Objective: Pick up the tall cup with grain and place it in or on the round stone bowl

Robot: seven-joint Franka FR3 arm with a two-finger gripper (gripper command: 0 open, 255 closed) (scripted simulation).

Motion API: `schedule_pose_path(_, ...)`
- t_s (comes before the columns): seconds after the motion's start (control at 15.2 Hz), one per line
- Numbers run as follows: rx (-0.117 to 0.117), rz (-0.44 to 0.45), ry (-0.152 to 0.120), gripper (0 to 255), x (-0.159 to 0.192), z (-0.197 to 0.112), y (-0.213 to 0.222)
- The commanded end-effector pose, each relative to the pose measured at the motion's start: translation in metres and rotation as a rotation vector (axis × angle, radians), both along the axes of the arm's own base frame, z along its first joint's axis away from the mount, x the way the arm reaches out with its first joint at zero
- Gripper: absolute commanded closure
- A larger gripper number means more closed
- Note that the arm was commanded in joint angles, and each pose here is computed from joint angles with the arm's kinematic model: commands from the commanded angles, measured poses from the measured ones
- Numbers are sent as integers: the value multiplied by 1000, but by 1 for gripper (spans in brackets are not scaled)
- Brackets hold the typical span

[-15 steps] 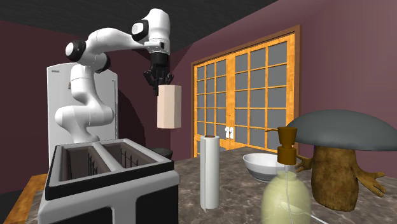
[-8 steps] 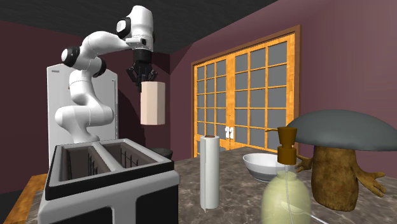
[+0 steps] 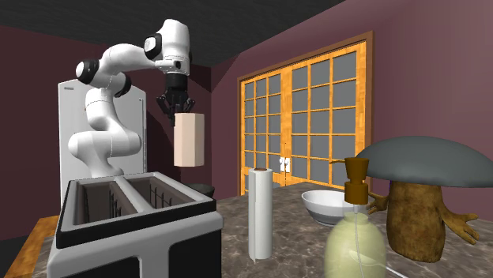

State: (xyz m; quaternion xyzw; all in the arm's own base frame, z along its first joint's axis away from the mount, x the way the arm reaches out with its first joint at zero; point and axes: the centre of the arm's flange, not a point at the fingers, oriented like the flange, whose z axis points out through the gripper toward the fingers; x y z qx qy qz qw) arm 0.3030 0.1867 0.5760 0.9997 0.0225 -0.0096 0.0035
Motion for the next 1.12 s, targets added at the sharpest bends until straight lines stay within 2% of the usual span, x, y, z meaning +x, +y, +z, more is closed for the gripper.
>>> schedule_pose_path(0.0, 1, 0, -1, 255, 0, -10, -1)
schedule_pose_path(0.92, 1, 0, -1, 255, 0, -86, -1)
schedule_pose_path(1.06, 1, 0, -1, 255, 0, -86, -1)
